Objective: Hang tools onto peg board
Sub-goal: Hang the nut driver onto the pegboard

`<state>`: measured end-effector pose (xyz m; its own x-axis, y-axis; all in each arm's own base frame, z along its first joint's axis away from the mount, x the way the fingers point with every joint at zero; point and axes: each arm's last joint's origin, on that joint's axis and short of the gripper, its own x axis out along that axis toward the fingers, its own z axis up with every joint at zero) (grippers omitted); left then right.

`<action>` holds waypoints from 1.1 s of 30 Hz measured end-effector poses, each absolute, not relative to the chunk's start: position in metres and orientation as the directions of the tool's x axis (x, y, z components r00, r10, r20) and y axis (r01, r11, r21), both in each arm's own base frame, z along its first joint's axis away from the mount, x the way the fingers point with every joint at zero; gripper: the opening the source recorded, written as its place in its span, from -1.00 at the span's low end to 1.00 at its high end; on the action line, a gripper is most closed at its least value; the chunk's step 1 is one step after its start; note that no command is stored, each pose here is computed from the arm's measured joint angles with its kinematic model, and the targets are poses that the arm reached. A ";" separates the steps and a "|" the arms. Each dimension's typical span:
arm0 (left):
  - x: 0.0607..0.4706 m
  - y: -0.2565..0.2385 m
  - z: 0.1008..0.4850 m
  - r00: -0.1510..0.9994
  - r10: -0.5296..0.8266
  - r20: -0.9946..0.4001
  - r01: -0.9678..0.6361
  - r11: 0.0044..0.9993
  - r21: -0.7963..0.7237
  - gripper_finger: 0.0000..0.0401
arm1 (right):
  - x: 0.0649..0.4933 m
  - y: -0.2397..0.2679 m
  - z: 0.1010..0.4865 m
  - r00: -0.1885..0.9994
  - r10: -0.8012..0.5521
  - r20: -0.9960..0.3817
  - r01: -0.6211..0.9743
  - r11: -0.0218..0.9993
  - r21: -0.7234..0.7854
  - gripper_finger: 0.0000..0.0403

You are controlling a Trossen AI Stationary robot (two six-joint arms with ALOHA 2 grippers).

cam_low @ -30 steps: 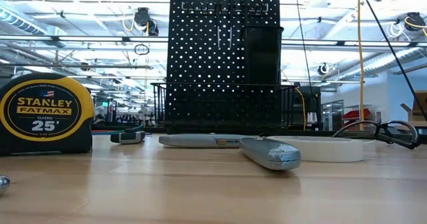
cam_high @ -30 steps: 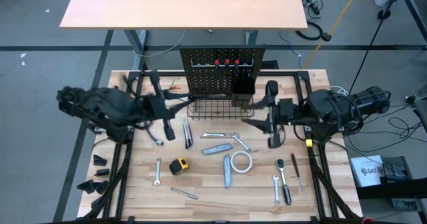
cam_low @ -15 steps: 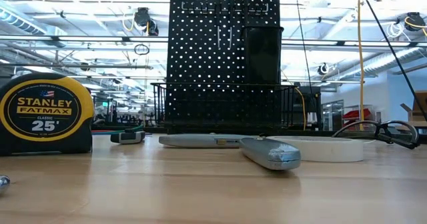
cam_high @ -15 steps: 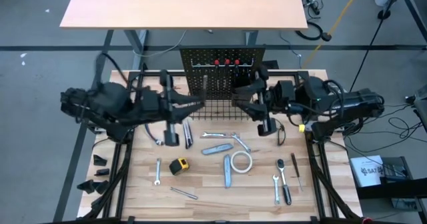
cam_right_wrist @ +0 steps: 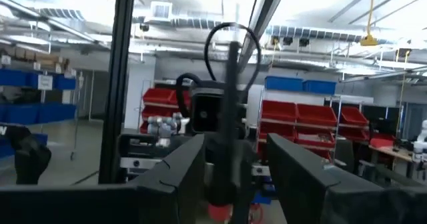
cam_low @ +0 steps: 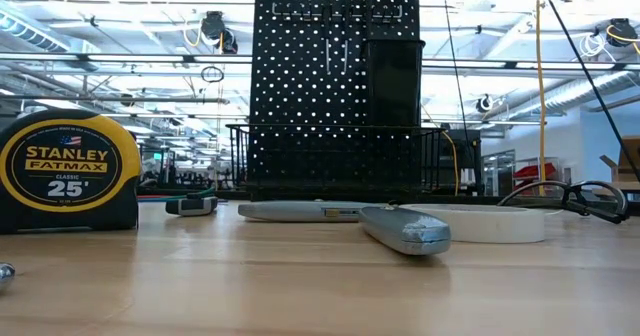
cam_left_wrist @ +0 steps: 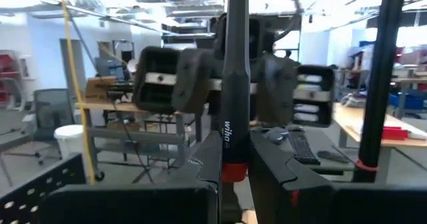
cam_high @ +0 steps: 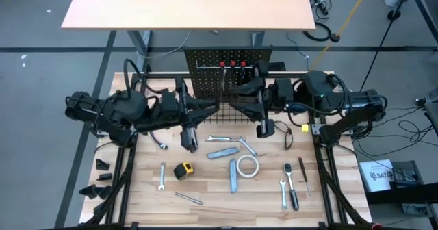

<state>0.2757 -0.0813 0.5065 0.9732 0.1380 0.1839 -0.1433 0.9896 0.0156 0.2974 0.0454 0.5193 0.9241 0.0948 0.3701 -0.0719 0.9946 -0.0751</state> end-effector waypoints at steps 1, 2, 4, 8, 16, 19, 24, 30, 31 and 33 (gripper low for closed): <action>0.275 -0.081 0.506 0.973 0.150 0.176 -0.155 0.988 0.016 -0.80 | 0.299 0.046 0.522 0.928 0.095 0.360 -0.072 0.994 -0.078 -0.23; 0.275 -0.081 0.505 0.973 0.156 0.168 -0.162 0.987 0.018 -0.80 | 0.301 0.046 0.524 0.933 0.096 0.348 -0.071 0.994 -0.084 -0.23; 0.276 -0.081 0.503 0.977 0.158 0.144 -0.160 0.987 0.008 -0.80 | 0.304 0.046 0.528 0.936 0.097 0.338 -0.068 0.993 -0.097 -0.23; 0.276 -0.081 0.499 0.981 0.157 0.109 -0.161 0.987 0.024 -0.80 | 0.309 0.047 0.533 0.938 0.095 0.334 -0.064 0.993 -0.103 -0.23; 0.279 -0.082 0.495 0.982 0.171 0.080 -0.175 0.984 0.039 -0.80 | 0.312 0.041 0.534 0.939 0.077 0.336 -0.044 0.994 -0.103 -0.23; 0.281 -0.081 0.494 0.981 0.180 0.077 -0.184 0.982 0.040 -0.80 | 0.312 0.040 0.535 0.938 0.076 0.339 -0.045 0.994 -0.097 -0.24; 0.282 -0.076 0.491 0.977 0.206 0.056 -0.209 0.977 0.047 -0.80 | 0.313 0.040 0.534 0.938 0.077 0.337 -0.047 0.994 -0.094 -0.47; 0.283 -0.073 0.490 0.973 0.228 0.040 -0.231 0.971 0.066 -0.77 | 0.314 0.040 0.533 0.943 0.074 0.325 -0.048 0.995 -0.087 -0.88; 0.283 -0.073 0.490 0.972 0.230 0.040 -0.232 0.970 0.066 -0.74 | 0.314 0.040 0.533 0.943 0.075 0.324 -0.050 0.995 -0.086 -0.88; 0.283 -0.072 0.489 0.970 0.240 0.032 -0.242 0.968 0.067 -0.68 | 0.314 0.040 0.532 0.945 0.076 0.319 -0.052 0.995 -0.085 -0.88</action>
<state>0.2835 -0.0718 0.4889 0.9702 0.2403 0.0323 -0.2420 0.9680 0.0670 0.3140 0.0398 0.5323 0.9447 0.0764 0.3190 -0.0517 0.9950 -0.0851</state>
